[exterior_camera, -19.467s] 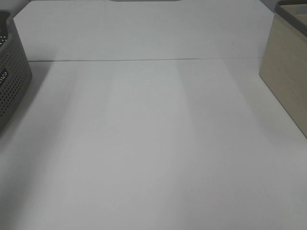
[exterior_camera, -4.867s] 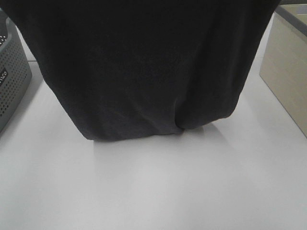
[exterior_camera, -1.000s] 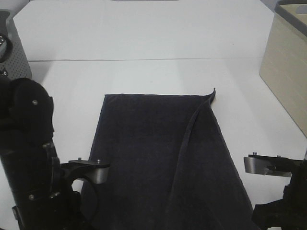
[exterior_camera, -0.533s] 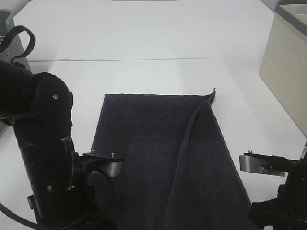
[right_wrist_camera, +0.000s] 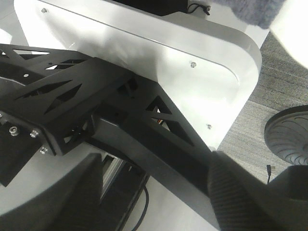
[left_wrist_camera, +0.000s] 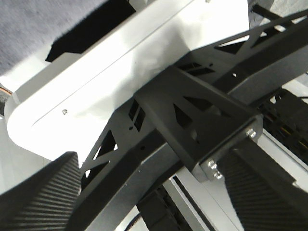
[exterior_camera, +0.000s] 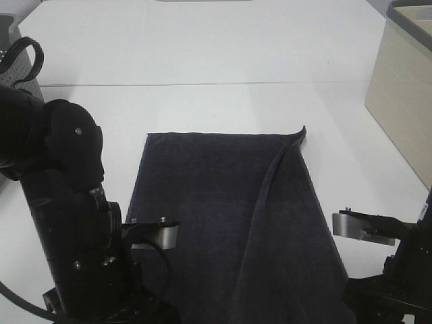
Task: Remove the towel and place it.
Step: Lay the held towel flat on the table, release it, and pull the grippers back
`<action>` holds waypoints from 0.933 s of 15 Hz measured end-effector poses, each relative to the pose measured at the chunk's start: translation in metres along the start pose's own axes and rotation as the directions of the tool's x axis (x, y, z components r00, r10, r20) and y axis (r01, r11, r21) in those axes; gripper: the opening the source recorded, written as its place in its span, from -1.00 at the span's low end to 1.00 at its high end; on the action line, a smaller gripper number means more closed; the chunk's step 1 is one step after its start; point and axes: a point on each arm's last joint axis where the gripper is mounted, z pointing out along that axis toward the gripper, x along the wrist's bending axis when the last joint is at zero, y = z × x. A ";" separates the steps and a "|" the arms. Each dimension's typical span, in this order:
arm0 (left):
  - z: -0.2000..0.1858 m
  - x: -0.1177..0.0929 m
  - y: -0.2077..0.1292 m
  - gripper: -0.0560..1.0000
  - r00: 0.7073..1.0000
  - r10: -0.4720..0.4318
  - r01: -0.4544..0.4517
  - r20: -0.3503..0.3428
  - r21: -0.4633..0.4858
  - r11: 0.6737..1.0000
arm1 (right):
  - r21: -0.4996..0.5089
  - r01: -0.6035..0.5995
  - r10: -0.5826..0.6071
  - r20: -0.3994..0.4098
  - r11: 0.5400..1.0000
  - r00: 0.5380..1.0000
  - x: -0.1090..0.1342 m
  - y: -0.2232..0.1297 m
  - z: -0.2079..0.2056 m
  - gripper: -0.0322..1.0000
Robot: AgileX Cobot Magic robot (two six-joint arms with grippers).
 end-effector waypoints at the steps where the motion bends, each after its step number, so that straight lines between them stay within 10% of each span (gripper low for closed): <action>1: 0.000 -0.001 -0.001 0.59 1.000 0.001 -0.001 0.007 0.008 1.000 | -0.010 0.000 0.000 0.002 1.000 1.000 0.000 0.001 0.000 0.29; 7: -0.037 -0.006 0.025 0.59 0.994 0.108 -0.111 -0.026 -0.100 0.989 | -0.204 0.083 -0.076 0.043 0.975 0.996 0.013 0.034 -0.043 0.29; 14: -0.172 0.076 0.068 0.59 0.990 -0.046 -0.030 -0.136 -0.511 0.859 | -0.577 -0.010 0.019 0.010 0.816 1.000 -0.036 0.080 -0.177 0.29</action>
